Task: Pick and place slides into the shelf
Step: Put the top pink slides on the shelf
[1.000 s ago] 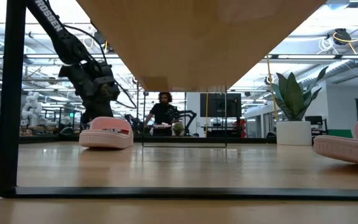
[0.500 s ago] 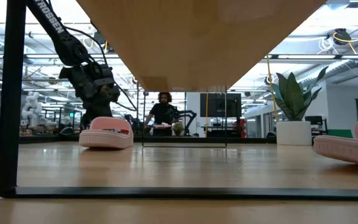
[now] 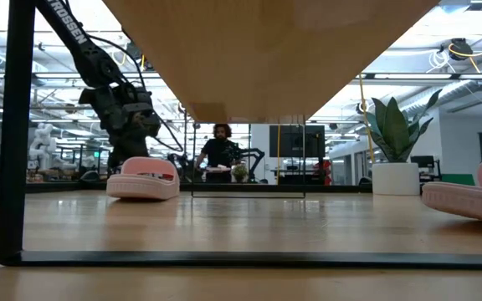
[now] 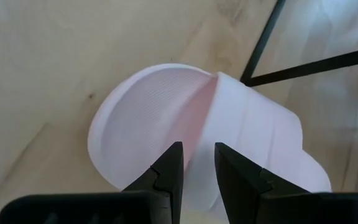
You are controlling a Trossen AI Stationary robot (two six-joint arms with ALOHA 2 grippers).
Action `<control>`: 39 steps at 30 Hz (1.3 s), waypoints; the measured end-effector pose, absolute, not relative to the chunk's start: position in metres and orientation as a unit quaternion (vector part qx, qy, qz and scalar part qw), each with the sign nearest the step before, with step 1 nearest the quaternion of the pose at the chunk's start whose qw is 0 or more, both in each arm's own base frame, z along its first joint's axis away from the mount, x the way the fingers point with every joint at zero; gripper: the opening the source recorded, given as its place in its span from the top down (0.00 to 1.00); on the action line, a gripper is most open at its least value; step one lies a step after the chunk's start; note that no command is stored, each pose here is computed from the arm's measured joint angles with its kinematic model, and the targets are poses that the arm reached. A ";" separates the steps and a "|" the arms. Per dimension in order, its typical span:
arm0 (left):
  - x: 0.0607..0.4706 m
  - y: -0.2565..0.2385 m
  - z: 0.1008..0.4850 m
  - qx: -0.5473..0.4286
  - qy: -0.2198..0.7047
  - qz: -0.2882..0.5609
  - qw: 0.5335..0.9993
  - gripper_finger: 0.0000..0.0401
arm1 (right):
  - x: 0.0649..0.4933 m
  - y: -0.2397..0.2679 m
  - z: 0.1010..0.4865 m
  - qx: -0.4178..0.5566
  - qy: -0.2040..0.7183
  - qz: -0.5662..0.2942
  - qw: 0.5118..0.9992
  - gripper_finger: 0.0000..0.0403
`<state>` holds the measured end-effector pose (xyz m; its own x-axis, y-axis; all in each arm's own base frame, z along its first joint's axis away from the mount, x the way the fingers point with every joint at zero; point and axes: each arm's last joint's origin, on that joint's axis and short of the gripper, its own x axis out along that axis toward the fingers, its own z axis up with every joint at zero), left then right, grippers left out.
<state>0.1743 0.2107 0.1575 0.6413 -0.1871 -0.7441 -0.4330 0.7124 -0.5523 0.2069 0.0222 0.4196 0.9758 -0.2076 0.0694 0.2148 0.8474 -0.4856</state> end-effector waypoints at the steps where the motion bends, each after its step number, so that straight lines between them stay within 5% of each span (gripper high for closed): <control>1: 0.174 0.211 0.158 -0.371 0.416 0.075 0.827 0.78 | 0.207 0.022 0.420 -0.253 -0.007 -0.110 0.961 0.69; 25: 0.175 0.211 0.157 -0.362 0.421 0.080 0.828 0.78 | 0.207 0.022 0.420 -0.254 -0.007 -0.109 0.961 0.69; 39: 0.188 0.206 0.130 -0.416 0.429 0.015 0.802 0.78 | 0.207 0.022 0.420 -0.253 -0.007 -0.109 0.961 0.69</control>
